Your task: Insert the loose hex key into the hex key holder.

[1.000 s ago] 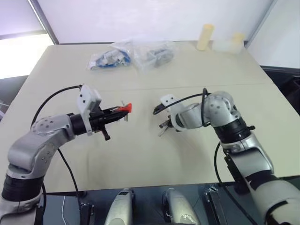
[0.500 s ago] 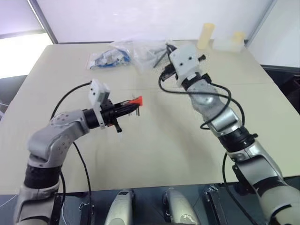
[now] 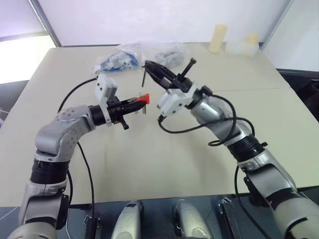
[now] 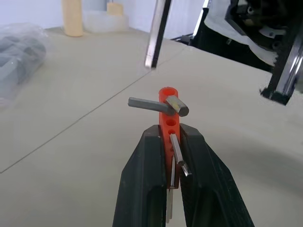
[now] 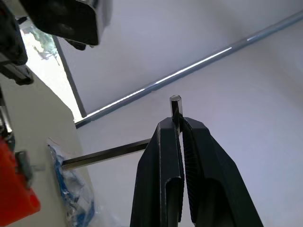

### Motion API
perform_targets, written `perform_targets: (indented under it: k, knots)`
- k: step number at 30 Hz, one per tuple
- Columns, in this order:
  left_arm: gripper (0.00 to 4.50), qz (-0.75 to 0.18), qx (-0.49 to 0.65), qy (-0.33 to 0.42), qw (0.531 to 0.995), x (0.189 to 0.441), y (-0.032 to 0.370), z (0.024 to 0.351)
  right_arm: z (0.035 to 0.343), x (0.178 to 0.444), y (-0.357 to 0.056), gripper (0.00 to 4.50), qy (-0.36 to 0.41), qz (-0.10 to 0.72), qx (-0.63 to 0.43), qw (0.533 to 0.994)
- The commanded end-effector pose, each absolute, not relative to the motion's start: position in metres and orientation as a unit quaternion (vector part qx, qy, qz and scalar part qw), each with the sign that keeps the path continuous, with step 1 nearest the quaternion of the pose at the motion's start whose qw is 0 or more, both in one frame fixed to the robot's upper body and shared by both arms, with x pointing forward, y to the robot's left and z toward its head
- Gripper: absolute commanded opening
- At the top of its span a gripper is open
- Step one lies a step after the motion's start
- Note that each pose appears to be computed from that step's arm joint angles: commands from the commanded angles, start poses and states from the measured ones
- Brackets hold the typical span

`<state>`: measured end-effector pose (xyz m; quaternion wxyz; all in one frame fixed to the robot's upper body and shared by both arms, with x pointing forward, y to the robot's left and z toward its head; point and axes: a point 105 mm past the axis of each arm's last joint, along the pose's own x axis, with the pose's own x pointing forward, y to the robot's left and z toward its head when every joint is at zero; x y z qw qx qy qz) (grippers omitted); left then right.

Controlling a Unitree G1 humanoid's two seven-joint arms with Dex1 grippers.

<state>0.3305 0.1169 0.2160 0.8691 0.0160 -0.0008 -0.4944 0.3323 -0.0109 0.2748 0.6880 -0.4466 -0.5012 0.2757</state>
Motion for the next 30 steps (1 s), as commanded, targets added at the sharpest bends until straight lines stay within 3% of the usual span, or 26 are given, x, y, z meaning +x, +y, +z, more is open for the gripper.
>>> perform_targets:
  k: [1, 30]
  knots:
    - [0.0, -0.503, 0.035, -0.02, 0.864, 0.328, 0.116, 0.227, 0.298, 0.325, -0.013, 0.09, -0.536, 0.268, -0.443, 0.667]
    - [0.0, -0.487, 0.044, -0.03, 0.872, 0.332, 0.123, 0.232, 0.286, 0.327, -0.021, 0.09, -0.51, 0.298, -0.462, 0.662]
